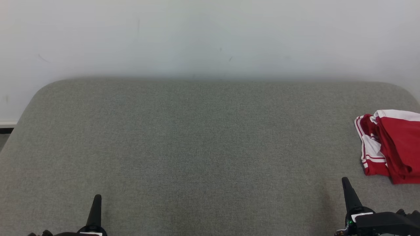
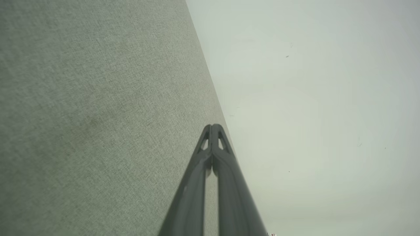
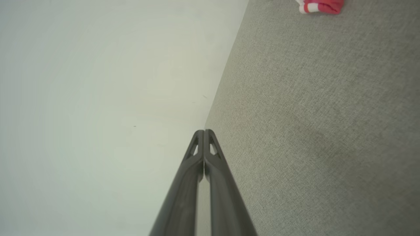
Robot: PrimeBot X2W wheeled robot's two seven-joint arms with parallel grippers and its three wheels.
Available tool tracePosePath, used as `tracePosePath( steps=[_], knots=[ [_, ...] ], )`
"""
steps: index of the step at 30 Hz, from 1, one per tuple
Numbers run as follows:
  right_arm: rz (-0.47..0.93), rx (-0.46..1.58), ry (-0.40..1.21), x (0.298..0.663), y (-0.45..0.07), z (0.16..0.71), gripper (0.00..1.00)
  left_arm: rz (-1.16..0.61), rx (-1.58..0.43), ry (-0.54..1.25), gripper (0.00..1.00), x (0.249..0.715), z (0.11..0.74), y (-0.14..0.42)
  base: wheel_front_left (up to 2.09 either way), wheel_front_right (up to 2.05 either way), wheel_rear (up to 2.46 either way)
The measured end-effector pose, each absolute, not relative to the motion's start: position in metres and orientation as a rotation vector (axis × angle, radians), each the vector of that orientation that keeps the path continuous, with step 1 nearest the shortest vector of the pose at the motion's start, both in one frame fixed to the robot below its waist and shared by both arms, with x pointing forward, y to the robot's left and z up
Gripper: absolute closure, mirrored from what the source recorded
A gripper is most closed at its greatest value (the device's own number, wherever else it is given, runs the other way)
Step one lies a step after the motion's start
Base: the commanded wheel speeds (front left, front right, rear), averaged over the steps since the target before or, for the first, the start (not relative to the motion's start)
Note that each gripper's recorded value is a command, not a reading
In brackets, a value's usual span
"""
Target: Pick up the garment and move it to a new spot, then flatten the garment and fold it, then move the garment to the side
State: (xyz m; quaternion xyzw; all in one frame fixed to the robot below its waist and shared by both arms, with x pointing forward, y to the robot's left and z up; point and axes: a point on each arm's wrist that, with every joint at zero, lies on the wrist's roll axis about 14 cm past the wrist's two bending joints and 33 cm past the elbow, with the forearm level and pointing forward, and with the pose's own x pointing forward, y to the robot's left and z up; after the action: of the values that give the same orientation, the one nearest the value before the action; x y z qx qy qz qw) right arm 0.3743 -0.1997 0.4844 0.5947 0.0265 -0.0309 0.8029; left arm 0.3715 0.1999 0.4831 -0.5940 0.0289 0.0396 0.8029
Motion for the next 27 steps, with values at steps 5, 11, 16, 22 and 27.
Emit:
tracePosePath(
  steps=[5, 11, 16, 22, 27],
  knots=[
    [-0.061, 1.314, 0.051, 0.376, -0.2, 0.486, 1.0, 0.077, -1.319, 0.053, 1.0, 0.374, 0.486, 0.2, 0.0, 0.0, 0.0],
    [-0.05, 1.363, 0.045, 0.378, -0.199, 0.49, 1.0, 0.065, -1.365, 0.048, 1.0, 0.376, 0.489, 0.199, 0.0, 0.0, 0.0],
    [-0.044, 1.397, 0.034, 0.38, -0.2, 0.493, 1.0, 0.059, -1.397, 0.044, 1.0, 0.378, 0.491, 0.199, 0.0, 0.0, 0.0],
    [-0.036, 1.439, 0.031, 0.382, -0.199, 0.495, 1.0, 0.045, -1.444, 0.035, 1.0, 0.381, 0.494, 0.199, 0.0, 0.0, 0.0],
    [-0.03, 1.477, 0.024, 0.383, -0.2, 0.498, 1.0, 0.036, -1.475, 0.03, 1.0, 0.382, 0.496, 0.199, 0.0, 0.0, 0.0]
  ],
)
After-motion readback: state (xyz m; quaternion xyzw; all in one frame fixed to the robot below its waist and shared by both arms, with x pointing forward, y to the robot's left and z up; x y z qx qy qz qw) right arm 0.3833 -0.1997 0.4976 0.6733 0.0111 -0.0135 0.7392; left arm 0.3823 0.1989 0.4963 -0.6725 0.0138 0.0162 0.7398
